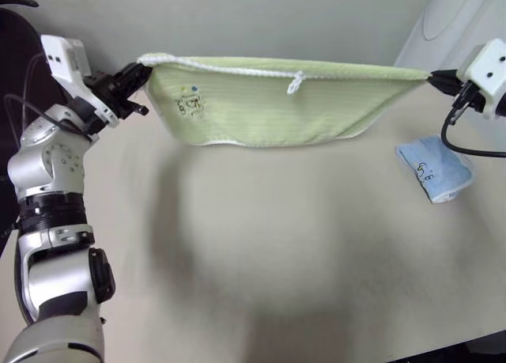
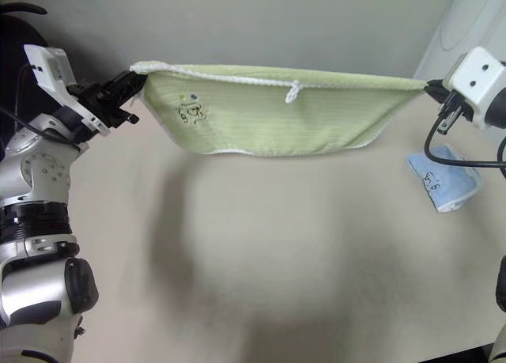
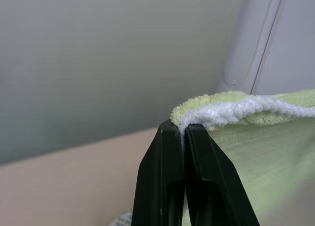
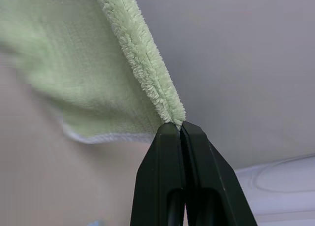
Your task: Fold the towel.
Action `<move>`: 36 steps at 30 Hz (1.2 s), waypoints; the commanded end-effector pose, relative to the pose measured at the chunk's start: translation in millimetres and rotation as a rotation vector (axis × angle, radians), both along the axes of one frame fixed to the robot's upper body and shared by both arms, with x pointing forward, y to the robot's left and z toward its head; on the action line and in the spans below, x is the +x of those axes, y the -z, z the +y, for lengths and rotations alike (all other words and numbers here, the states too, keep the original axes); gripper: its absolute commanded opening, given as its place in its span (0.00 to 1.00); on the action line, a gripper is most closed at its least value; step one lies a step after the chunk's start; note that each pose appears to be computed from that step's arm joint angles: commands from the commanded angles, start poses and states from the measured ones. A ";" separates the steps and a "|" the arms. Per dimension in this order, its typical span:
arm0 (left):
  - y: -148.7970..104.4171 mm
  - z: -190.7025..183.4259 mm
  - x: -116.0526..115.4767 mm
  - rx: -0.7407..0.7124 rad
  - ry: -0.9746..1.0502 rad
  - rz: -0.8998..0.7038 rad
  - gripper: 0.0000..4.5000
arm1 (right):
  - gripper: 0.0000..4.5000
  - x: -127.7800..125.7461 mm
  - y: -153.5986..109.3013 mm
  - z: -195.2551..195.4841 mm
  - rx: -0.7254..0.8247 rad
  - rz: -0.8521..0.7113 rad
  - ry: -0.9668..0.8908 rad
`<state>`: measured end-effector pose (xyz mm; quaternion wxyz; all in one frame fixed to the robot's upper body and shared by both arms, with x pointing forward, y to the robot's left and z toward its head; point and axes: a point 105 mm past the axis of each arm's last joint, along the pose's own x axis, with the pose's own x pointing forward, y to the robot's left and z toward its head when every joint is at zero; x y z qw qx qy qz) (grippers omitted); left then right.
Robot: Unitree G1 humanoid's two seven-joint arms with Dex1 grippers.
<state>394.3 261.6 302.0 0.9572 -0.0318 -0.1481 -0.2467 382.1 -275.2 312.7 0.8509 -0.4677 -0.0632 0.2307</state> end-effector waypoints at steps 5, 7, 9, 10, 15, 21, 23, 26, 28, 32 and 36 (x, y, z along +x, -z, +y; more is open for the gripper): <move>-14.9 25.2 -13.0 0.020 -0.078 -0.054 0.00 | 0.01 -8.5 -4.3 -30.9 0.017 0.011 0.089; -8.5 20.5 -18.9 0.042 -0.022 -0.034 0.00 | 0.01 -14.1 7.9 -29.3 -0.006 0.073 0.053; 7.5 14.3 -29.9 0.096 0.057 0.012 0.00 | 0.01 -23.7 25.4 -27.1 -0.020 0.167 0.008; 15.8 11.2 -36.0 0.120 0.097 0.037 0.00 | 0.01 -29.3 33.9 -25.9 -0.027 0.212 -0.014; 53.9 5.2 -65.2 0.205 0.228 0.172 0.00 | 0.01 -62.1 69.7 -20.9 -0.037 0.433 -0.092; 88.7 5.4 -96.8 0.262 0.316 0.313 0.00 | 0.01 -91.4 93.7 -15.9 0.009 0.601 -0.122; 99.1 7.0 -104.0 0.271 0.325 0.361 0.00 | 0.01 -98.9 101.6 -15.5 0.022 0.647 -0.125; 117.0 8.7 -116.2 0.295 0.338 0.439 0.00 | 0.01 -112.3 114.4 -12.5 0.038 0.725 -0.141; 122.0 9.3 -119.1 0.304 0.334 0.455 0.00 | 0.01 -116.1 118.4 -10.9 0.042 0.744 -0.144; 128.6 6.9 -118.5 0.320 0.323 0.472 0.00 | 0.01 -117.9 129.5 -5.1 0.040 0.769 -0.153; 130.0 3.8 -105.0 0.347 0.274 0.435 0.00 | 0.01 -98.0 132.6 -8.8 0.016 0.701 -0.090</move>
